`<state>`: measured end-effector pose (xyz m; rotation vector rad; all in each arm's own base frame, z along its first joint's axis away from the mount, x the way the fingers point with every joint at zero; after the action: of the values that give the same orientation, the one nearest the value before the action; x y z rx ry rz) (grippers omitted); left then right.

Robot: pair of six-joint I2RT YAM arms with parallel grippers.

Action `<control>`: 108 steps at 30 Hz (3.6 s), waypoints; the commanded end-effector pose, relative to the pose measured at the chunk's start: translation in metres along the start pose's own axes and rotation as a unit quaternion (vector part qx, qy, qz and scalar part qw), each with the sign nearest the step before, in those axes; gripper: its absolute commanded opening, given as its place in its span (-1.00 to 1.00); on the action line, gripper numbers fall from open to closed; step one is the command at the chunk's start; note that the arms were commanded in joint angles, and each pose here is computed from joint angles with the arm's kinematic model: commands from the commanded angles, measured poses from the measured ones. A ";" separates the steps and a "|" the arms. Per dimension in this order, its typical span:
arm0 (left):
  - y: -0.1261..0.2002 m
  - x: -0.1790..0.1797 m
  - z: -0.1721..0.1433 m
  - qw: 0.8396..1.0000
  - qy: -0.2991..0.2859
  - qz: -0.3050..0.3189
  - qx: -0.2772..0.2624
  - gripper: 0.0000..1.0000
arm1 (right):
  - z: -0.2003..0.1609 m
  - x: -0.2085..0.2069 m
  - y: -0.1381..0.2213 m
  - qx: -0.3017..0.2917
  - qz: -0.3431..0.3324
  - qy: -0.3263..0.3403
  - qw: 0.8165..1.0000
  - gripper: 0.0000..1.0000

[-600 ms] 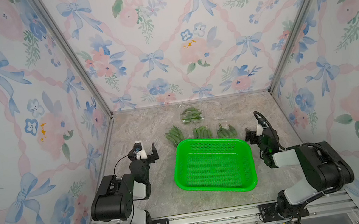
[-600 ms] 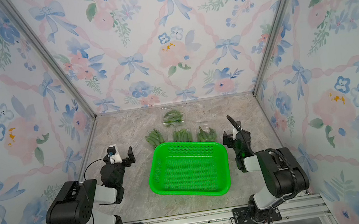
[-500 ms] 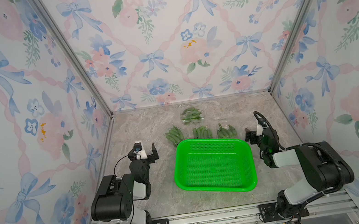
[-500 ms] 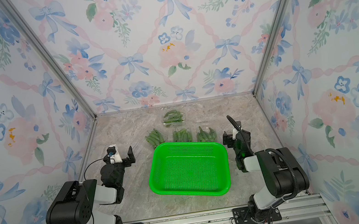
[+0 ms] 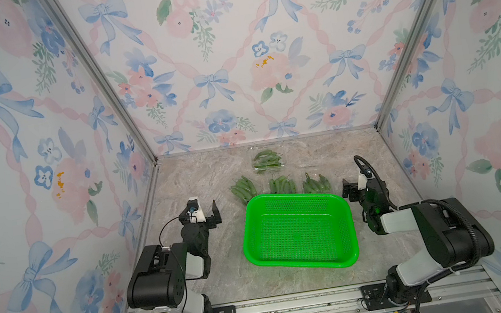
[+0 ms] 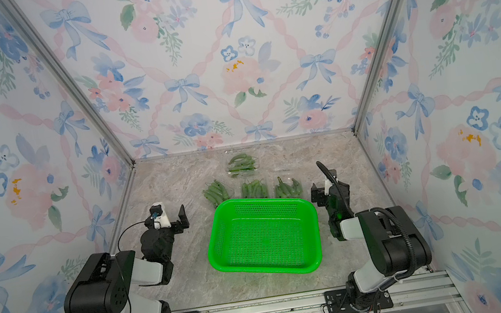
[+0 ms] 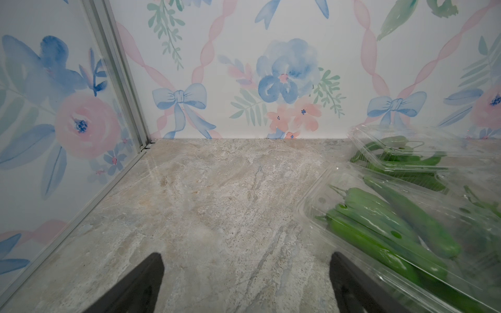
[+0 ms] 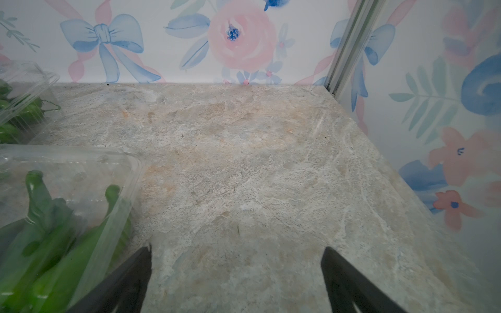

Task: Take small green peppers out of containers
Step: Move the basket to the center of the board.

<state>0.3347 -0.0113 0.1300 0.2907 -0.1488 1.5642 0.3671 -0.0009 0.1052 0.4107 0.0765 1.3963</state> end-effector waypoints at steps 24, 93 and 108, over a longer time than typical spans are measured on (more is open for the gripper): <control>0.006 0.006 0.045 0.999 -0.011 0.041 -0.014 0.96 | 0.046 0.013 0.002 0.051 -0.025 0.004 0.998 0.94; 0.021 -0.163 0.042 0.913 0.002 -0.280 0.296 0.96 | -0.066 0.030 0.142 0.506 -0.151 -0.007 0.849 -0.21; 0.023 -0.180 0.063 0.916 -0.005 -0.296 0.272 0.96 | -0.024 -0.032 0.096 0.521 -0.233 -0.032 0.820 0.04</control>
<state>0.3108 -0.1979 0.1346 0.7074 0.3720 0.9580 0.2604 -0.0014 0.1093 1.2782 0.7932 0.7804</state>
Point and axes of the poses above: each gripper's point midway between its finger pads, its own y axis back along the fingers, its own x axis along the line the jaws close on, z = x × y, the point moved 3 cm from there along y, back along the fingers, and after that the axes turned 15 degrees about -y, right-handed, at the moved point
